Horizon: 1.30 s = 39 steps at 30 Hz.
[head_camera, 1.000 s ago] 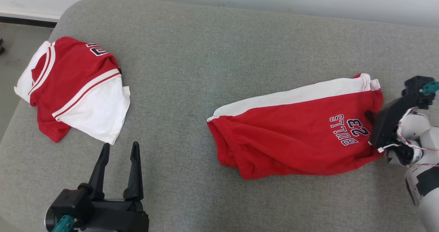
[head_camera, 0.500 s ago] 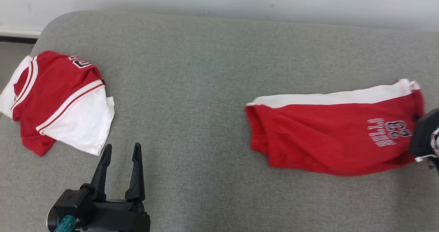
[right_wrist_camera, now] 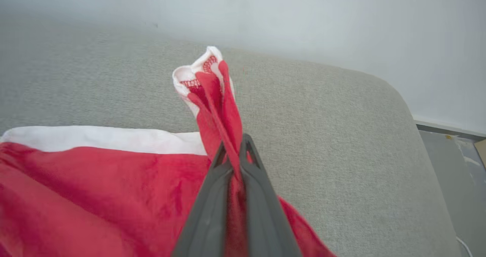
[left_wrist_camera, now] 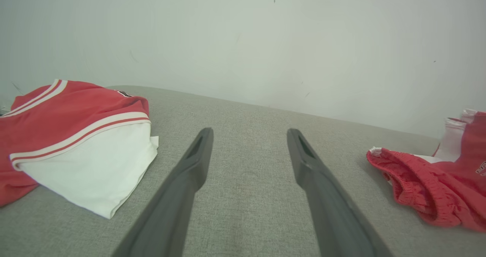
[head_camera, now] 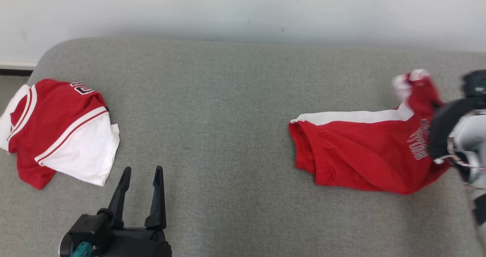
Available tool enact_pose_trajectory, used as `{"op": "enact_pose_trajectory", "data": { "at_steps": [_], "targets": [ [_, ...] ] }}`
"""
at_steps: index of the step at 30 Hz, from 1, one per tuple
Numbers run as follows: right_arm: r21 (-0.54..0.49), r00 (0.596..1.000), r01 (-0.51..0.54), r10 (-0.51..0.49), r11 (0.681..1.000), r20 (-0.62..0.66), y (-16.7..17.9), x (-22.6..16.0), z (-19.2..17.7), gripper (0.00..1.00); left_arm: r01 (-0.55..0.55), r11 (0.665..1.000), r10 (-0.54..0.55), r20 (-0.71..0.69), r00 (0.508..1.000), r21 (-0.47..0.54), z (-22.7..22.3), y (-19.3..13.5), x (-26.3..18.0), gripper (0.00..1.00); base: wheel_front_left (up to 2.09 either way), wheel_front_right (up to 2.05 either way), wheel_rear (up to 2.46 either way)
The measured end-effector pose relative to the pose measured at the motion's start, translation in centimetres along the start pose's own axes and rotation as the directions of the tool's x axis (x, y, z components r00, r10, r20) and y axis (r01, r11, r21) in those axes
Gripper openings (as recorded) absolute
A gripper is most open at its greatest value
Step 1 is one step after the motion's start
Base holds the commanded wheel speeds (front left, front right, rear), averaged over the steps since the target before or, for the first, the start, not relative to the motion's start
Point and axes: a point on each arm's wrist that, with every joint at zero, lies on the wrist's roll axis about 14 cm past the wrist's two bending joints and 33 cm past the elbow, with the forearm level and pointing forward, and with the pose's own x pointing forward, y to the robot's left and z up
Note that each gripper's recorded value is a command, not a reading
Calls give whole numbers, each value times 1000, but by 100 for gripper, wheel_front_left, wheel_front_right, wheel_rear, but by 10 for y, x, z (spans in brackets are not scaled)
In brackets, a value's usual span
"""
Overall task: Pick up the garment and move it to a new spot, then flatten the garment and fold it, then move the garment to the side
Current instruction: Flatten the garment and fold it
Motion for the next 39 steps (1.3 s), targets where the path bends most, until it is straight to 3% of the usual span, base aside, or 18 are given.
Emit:
{"op": "enact_pose_trajectory", "data": {
  "at_steps": [7,12,21,27,28,29,35,37,39],
  "targets": [
    [-14,983,-184,184,983,-8,80,-11,13,0,14,1000,-14,3,1000,-11,2,-5,-8,100,0,0,0],
    [33,958,-283,284,959,-41,127,-9,8,0,1,1000,-1,-5,1000,-16,0,-2,-15,100,0,0,0],
    [57,925,-358,363,932,-116,178,1,-13,0,-45,999,45,-3,999,-21,3,11,-23,100,0,0,0],
    [88,911,-377,387,922,-145,194,8,-24,0,-59,998,59,-18,998,-27,-2,14,-22,100,0,0,0],
    [94,909,-379,390,920,-146,196,8,-26,77,-59,998,59,-18,998,-29,-2,13,-22,100,0,0,0],
    [114,907,-384,397,916,-138,198,9,-25,100,-59,998,58,-19,998,-29,-2,13,-21,100,0,0,0],
    [246,885,-437,463,865,-56,211,3,-5,100,-54,998,53,-16,998,-30,-2,11,-18,100,0,0,0],
    [296,874,-474,485,829,42,213,-3,21,100,-45,998,44,-12,999,-32,-1,8,-15,100,0,0,0],
    [287,878,-477,467,831,108,205,-5,37,100,-39,999,39,-9,999,-33,0,7,-14,100,0,0,0]
  ]
}}
